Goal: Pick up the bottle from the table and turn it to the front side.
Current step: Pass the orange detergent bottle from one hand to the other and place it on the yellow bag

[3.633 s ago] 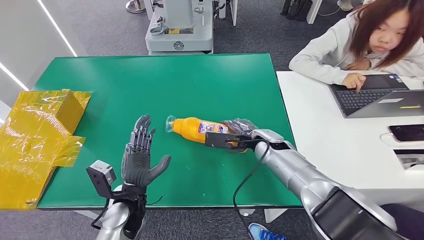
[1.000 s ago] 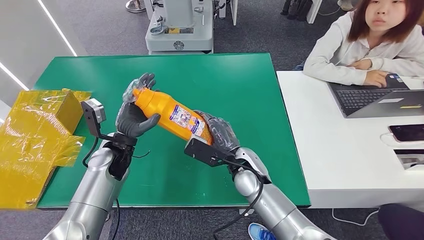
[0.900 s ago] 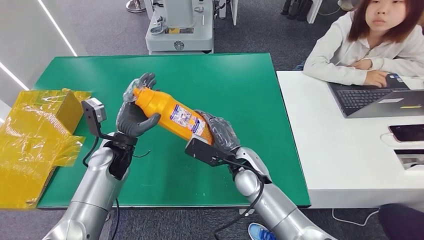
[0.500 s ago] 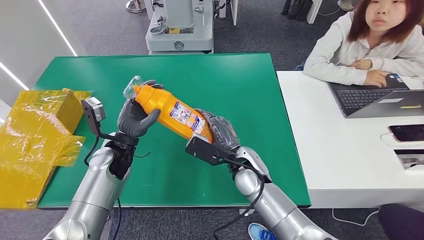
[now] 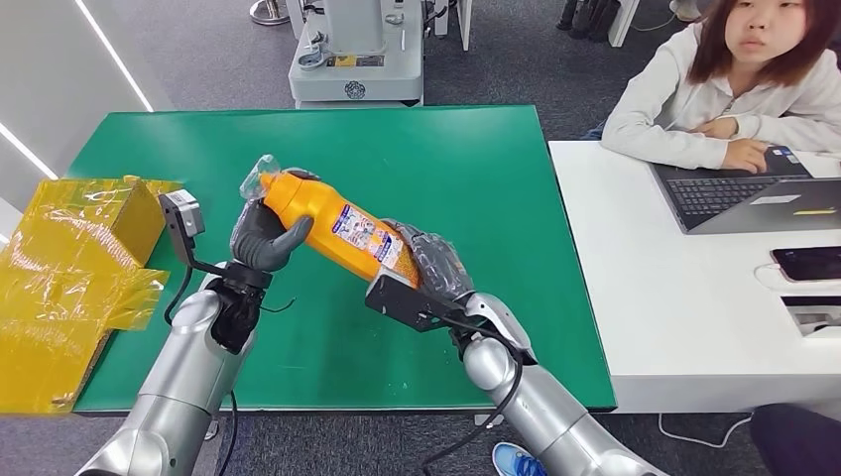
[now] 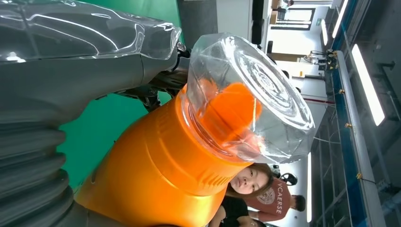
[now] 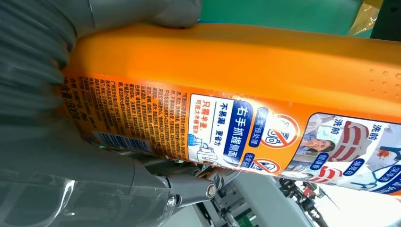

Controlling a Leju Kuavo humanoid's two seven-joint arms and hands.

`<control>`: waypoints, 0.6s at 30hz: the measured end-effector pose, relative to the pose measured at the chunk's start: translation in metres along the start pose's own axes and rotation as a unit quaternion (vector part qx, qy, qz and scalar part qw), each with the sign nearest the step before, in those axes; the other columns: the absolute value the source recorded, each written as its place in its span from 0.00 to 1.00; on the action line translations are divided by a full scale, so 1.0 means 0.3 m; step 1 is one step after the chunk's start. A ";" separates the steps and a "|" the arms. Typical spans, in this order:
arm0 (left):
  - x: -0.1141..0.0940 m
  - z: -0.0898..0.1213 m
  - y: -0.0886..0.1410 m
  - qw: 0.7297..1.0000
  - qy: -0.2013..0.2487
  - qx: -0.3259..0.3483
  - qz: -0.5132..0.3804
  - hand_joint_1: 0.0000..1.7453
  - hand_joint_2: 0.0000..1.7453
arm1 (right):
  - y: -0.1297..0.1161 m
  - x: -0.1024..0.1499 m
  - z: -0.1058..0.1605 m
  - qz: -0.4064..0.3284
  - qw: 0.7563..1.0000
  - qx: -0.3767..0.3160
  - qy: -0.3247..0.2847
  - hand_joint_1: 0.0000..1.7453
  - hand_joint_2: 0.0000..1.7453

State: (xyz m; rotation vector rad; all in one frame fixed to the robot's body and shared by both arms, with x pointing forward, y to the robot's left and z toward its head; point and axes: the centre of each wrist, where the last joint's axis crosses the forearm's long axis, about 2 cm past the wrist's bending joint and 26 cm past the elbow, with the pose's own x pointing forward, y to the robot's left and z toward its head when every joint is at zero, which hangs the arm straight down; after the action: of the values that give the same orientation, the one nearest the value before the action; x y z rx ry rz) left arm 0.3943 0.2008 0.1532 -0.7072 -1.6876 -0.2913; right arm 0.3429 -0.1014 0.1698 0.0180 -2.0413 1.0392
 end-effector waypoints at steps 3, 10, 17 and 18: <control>-0.005 0.005 0.006 1.000 0.003 0.001 0.003 1.00 1.00 | 0.002 0.002 0.001 -0.001 1.000 0.000 -0.004 0.00 1.00; -0.028 0.027 0.025 1.000 0.018 0.010 0.009 1.00 1.00 | -0.003 0.020 -0.007 0.000 1.000 -0.004 -0.024 0.00 1.00; -0.044 0.045 0.062 0.999 0.029 0.027 -0.001 1.00 1.00 | 0.002 0.026 -0.002 -0.003 0.999 -0.007 -0.033 0.00 1.00; -0.043 0.044 0.068 0.999 0.029 0.030 -0.007 1.00 1.00 | 0.004 0.028 0.000 -0.004 0.999 -0.007 -0.034 0.00 1.00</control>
State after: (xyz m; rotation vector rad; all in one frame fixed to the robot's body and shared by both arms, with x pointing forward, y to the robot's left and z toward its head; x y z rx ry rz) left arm 0.3971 0.2203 0.1340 -0.6358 -1.6393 -0.2673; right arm 0.3370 -0.0979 0.1747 0.0550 -2.1083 1.0318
